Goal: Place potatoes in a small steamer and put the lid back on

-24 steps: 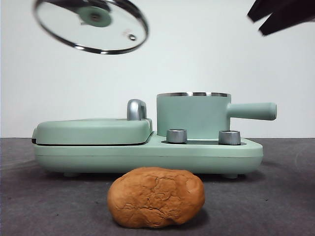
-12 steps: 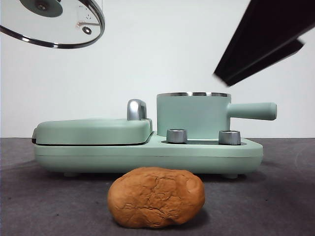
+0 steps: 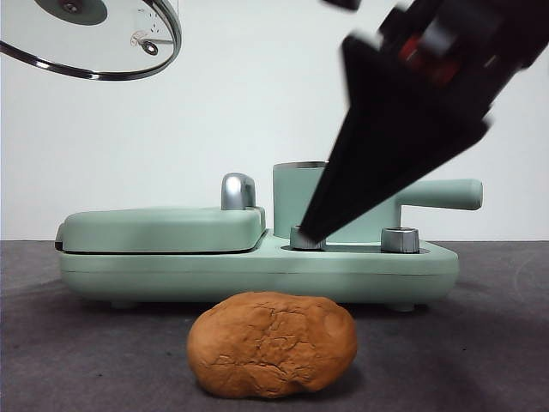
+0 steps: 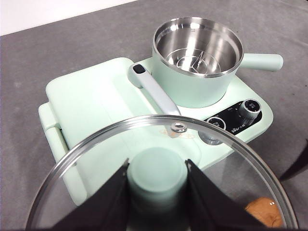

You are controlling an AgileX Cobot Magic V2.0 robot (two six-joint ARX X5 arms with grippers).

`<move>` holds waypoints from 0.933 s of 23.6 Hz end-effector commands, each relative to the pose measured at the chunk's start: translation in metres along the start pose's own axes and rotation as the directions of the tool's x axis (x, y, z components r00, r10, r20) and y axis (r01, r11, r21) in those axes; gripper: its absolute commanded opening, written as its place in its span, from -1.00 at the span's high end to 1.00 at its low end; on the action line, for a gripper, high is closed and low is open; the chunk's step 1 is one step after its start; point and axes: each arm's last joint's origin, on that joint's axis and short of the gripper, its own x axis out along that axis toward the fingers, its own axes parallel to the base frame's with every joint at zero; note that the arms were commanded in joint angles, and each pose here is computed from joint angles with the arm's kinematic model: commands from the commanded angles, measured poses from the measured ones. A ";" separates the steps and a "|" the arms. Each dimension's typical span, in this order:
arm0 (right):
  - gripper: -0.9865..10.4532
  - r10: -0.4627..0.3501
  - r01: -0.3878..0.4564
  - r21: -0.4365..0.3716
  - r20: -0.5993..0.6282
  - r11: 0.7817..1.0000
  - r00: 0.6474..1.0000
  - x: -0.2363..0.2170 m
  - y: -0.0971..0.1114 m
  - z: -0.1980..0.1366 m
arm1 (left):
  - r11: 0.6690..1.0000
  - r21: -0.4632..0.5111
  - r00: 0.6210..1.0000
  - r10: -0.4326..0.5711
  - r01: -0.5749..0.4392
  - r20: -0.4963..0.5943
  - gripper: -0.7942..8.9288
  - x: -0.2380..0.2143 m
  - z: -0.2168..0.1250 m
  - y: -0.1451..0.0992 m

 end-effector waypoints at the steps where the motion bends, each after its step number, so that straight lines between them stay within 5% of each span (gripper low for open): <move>1: 0.16 0.006 -0.006 -0.034 0.009 0.999 1.000 0.012 -0.003 0.007 | 1.000 0.003 0.999 -0.005 0.005 0.041 0.81 -0.004 0.006 -0.001; 12: 0.12 0.067 -0.068 -0.006 -0.092 0.998 0.994 0.052 -0.007 -0.004 | 1.000 0.011 0.999 -0.005 0.004 0.042 0.81 -0.004 0.006 -0.001; 17: 0.37 0.055 -0.046 0.066 -0.144 0.997 0.988 0.063 -0.009 -0.010 | 1.000 0.014 0.999 -0.005 0.004 0.043 0.81 -0.004 0.006 -0.001; 22: 0.39 0.053 -0.031 0.158 -0.140 0.987 0.989 0.060 -0.008 -0.009 | 1.000 0.015 0.999 -0.005 0.004 0.045 0.81 -0.005 0.006 -0.001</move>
